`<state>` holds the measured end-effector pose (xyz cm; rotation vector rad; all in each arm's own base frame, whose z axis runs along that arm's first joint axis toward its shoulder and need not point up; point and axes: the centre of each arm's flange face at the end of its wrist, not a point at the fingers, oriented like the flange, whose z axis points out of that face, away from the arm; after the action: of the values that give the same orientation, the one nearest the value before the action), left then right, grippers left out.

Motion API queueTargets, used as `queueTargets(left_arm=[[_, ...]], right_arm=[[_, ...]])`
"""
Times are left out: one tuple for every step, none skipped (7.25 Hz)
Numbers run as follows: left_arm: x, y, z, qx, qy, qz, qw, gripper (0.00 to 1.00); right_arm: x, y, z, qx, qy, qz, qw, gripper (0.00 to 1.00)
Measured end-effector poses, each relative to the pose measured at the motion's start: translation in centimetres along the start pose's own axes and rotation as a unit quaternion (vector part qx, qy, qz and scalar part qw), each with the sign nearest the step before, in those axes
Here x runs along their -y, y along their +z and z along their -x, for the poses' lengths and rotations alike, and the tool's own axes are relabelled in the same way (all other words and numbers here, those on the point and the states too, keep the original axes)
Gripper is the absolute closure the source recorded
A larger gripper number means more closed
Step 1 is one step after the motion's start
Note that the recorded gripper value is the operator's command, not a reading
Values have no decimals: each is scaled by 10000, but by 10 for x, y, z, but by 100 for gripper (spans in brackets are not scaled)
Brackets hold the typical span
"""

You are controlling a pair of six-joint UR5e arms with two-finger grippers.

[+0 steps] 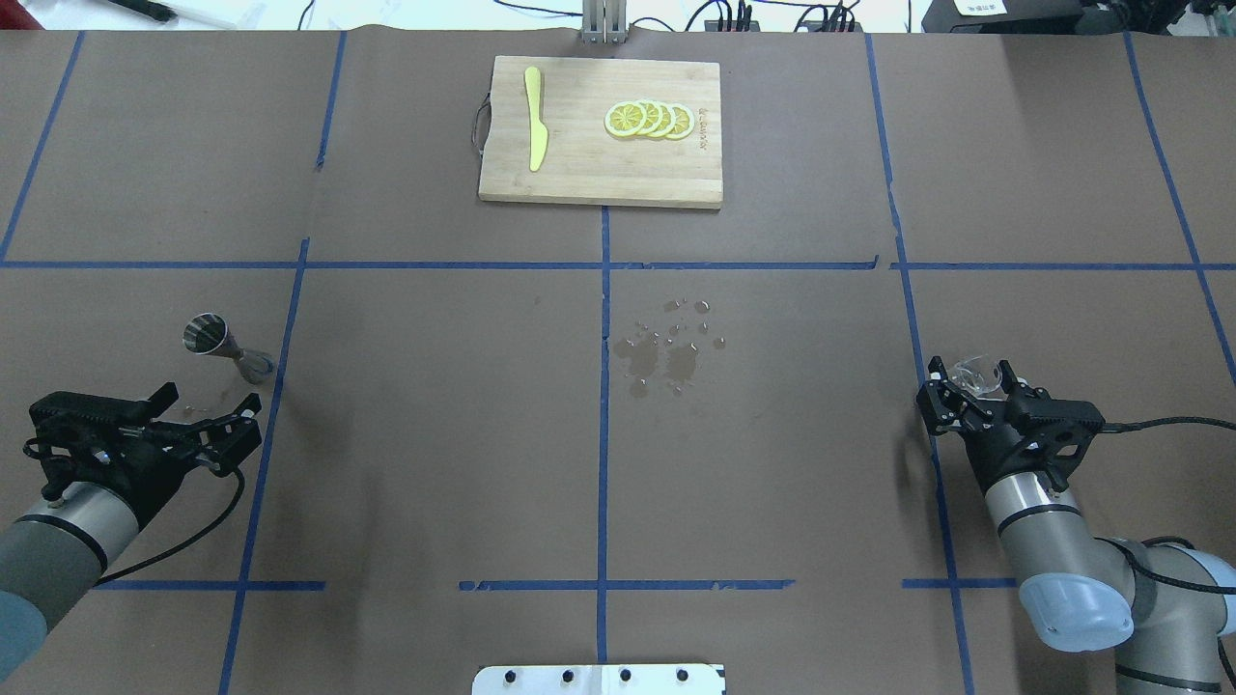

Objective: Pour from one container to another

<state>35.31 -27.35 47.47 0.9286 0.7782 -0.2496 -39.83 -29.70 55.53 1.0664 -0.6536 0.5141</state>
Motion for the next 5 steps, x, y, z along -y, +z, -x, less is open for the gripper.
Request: queueTargets(left_arm=[[1, 0, -1, -10, -7, 5, 10000, 0], [2, -2, -2, -34, -22, 23, 10000, 0], [3, -3, -4, -72, -44, 60, 9999, 0], [5, -5, -6, -101, -61, 90, 9999, 0], [5, -6, -8, -137, -74, 143, 9998, 0]], right_arm=[[0, 0, 0, 1, -21, 2, 10000, 0], [0, -1, -2, -7, -61, 9, 10000, 0], [3, -3, -6, -8, -94, 31, 10000, 0], [9, -7, -9, 8, -116, 68, 9999, 0], [18, -14, -14, 35, -147, 143, 9998, 0]])
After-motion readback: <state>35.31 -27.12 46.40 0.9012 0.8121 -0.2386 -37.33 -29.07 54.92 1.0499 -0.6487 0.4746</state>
